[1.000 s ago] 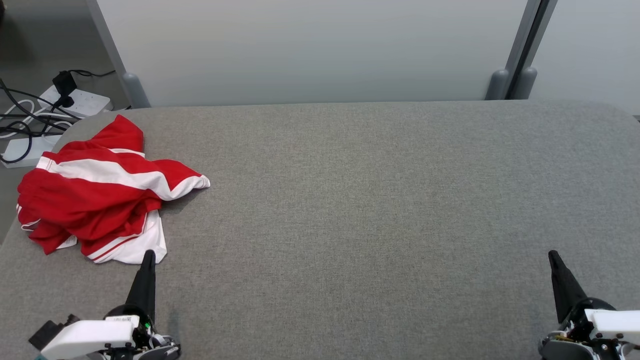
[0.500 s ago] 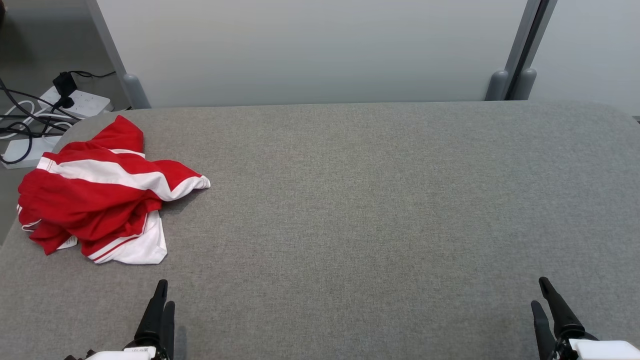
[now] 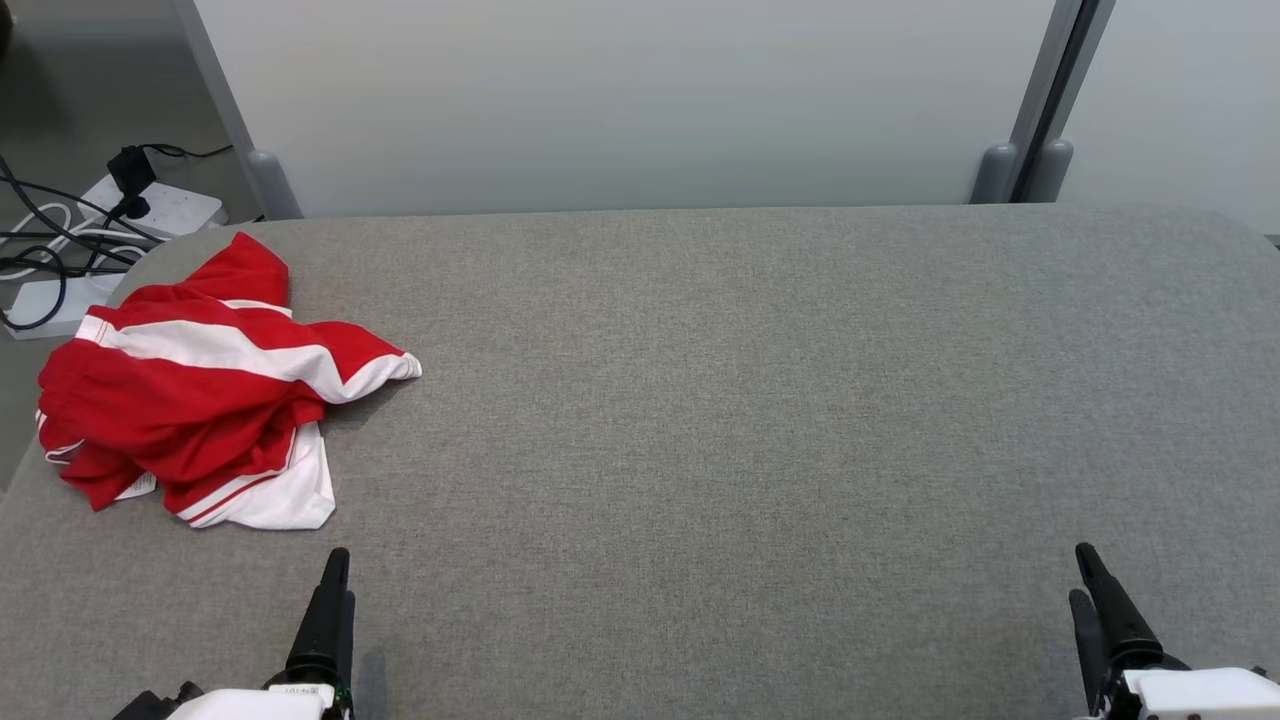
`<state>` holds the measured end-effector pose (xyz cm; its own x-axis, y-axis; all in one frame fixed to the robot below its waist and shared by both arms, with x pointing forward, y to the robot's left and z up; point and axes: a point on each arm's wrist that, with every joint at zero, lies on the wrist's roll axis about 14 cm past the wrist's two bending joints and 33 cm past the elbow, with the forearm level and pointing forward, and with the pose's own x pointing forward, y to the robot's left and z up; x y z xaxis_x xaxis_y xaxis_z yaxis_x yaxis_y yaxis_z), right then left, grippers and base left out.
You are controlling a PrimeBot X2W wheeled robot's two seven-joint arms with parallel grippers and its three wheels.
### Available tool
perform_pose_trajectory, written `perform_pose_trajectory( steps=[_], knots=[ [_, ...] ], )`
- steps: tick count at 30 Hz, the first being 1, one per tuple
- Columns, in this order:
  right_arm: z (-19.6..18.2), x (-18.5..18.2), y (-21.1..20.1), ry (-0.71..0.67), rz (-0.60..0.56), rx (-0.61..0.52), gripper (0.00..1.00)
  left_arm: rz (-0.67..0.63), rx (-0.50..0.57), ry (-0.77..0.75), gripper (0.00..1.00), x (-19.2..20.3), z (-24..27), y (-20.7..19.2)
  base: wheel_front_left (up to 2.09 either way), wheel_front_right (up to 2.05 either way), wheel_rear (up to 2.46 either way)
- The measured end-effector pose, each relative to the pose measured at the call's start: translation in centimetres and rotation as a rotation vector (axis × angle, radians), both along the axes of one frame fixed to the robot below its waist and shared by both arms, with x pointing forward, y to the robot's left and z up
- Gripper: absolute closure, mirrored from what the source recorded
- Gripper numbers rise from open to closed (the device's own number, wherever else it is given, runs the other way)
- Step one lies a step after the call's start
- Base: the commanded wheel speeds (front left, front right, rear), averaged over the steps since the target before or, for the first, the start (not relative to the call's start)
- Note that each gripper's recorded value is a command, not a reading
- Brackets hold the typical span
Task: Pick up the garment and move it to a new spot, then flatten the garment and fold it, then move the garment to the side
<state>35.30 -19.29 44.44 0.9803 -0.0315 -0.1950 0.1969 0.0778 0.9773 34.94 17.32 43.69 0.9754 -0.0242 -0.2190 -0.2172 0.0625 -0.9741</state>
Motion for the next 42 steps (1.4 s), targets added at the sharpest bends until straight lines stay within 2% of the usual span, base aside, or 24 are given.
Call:
perform_pose_trajectory(
  steps=[19,20,26,42],
  knots=[
    [1.4,0.8,0.8,-0.034,0.067,-0.293,0.0,-0.053,0.313,-0.043,0.0,1.0,1.5,0.0,0.0,0.0,0.0],
    [1.8,1.0,0.8,-0.046,0.08,-0.345,0.0,-0.062,0.354,-0.047,0.0,1.0,1.6,-0.2,0.0,0.0,0.0],
    [3.0,1.5,0.7,-0.082,0.086,-0.459,0.0,-0.086,0.442,-0.055,0.0,1.2,2.0,-0.7,0.0,0.0,0.0],
    [4.3,1.6,1.1,-0.129,0.102,-0.646,0.0,-0.12,0.644,-0.108,0.0,1.9,3.3,-1.6,0.0,0.0,0.0]
  ],
)
